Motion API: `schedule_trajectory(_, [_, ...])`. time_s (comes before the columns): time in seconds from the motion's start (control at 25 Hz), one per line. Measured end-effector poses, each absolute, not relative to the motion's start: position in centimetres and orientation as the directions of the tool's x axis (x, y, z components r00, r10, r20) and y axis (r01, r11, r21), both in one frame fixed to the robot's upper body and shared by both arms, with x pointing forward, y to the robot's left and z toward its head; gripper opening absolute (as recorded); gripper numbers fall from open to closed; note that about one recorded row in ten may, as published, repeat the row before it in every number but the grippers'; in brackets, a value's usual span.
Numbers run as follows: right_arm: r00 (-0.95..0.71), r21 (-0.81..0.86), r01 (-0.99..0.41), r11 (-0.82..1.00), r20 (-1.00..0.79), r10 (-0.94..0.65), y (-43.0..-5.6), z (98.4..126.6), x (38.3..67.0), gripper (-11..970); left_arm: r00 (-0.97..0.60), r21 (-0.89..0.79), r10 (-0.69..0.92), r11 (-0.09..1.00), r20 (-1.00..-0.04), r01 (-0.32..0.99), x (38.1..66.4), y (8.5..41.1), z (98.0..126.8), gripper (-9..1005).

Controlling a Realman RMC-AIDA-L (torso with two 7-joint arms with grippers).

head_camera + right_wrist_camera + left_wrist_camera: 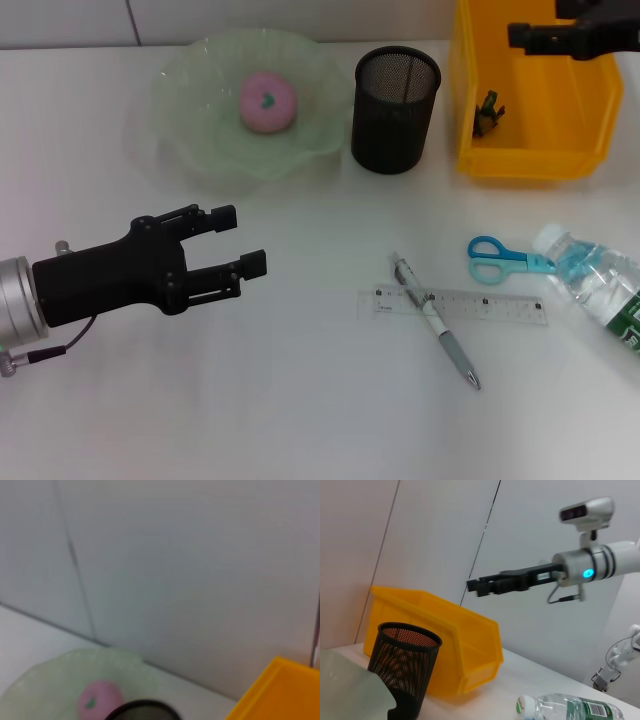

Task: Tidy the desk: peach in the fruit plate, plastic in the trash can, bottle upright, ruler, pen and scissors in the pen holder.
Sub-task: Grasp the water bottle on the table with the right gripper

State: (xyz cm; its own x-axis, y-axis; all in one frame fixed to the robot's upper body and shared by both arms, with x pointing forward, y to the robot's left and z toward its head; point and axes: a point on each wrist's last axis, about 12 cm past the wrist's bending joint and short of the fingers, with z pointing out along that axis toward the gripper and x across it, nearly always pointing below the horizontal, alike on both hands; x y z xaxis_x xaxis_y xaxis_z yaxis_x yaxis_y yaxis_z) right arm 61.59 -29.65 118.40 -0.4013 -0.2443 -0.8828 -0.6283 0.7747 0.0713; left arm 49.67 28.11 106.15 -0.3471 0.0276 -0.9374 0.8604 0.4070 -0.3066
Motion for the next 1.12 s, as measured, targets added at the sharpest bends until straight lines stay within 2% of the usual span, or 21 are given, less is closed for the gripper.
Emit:
schedule_trajectory(0.24, [-0.54, 0.097, -0.67, 0.736, -0.745, -0.393, -31.1, 121.1, 57.4, 855, -0.342, -0.301, 0.029, 0.406, -0.939, 0.863, 50.0, 28.1, 106.4, 767])
schedule_trajectory(0.36, [-0.636, 0.116, -0.659, 0.743, -0.613, -0.469, -31.4, 121.4, 55.1, 852, -0.34, -0.298, 0.033, 0.408, -0.94, 0.863, 50.3, 28.0, 106.5, 766])
schedule_trajectory(0.48, [-0.7, 0.144, -0.633, 0.761, -0.527, -0.482, -31.5, 120.7, 54.1, 849, -0.339, -0.296, 0.035, 0.411, -0.94, 0.862, 50.5, 27.9, 106.5, 765])
schedule_trajectory(0.8, [-0.755, 0.175, -0.611, 0.772, -0.422, -0.502, -31.7, 118.9, 53.5, 842, -0.338, -0.293, 0.04, 0.412, -0.94, 0.863, 50.6, 28.0, 106.6, 763])
schedule_trajectory(1.12, [-0.761, 0.117, -0.625, 0.772, -0.311, -0.569, -31.1, 117.1, 53.9, 835, -0.338, -0.292, 0.041, 0.413, -0.94, 0.863, 50.8, 27.9, 106.6, 761])
